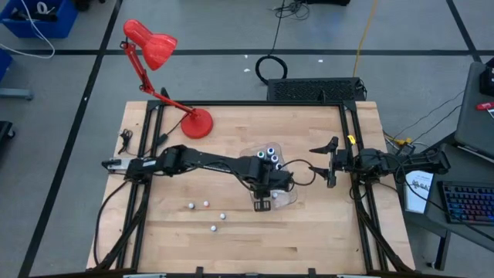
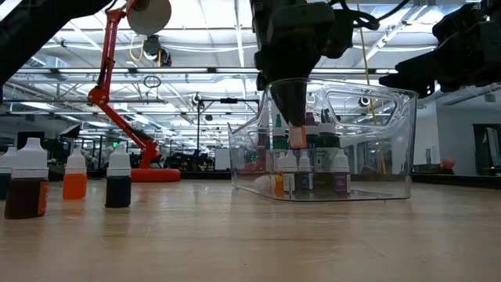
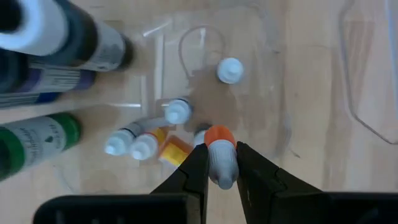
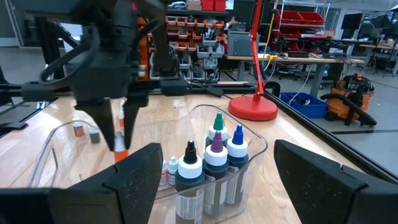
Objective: Pick & Place food coloring
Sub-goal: Put the orange food coloring bottle into the transparent container
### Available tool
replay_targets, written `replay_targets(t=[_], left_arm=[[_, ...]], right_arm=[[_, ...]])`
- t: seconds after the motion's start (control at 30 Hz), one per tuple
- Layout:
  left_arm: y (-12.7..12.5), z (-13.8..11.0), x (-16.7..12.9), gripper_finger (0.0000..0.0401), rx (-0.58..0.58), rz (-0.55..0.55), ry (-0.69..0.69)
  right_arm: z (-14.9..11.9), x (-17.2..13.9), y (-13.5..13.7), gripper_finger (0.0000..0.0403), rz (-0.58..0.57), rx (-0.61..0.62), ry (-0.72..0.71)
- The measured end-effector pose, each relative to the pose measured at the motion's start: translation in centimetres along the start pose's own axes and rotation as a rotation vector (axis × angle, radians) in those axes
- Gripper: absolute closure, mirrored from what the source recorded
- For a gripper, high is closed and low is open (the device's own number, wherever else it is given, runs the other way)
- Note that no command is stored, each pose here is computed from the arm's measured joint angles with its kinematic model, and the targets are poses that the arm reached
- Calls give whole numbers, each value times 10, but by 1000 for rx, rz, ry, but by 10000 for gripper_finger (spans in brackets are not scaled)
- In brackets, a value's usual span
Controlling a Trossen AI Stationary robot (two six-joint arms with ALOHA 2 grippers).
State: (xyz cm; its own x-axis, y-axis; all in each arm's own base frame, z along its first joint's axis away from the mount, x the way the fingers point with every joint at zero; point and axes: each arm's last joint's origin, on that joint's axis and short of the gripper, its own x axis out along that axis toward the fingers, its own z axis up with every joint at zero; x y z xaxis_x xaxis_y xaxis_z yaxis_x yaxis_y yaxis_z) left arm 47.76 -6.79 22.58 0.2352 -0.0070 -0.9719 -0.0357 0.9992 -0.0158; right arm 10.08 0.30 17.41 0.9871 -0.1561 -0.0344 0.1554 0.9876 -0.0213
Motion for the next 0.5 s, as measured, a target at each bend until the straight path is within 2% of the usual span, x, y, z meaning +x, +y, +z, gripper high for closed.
replay_targets(t=[0.17, 0.33, 0.5], left_arm=[[2, 0, -1, 341, -4, -3, -2], [-1, -1, 1, 341, -2, -64, 16], [0, -6, 9, 341, -16, -56, 55]], right_arm=[[0, 0, 0, 108, 0, 0, 0], [0, 0, 0, 108, 0, 0, 0], [0, 0, 0, 108, 0, 0, -1]])
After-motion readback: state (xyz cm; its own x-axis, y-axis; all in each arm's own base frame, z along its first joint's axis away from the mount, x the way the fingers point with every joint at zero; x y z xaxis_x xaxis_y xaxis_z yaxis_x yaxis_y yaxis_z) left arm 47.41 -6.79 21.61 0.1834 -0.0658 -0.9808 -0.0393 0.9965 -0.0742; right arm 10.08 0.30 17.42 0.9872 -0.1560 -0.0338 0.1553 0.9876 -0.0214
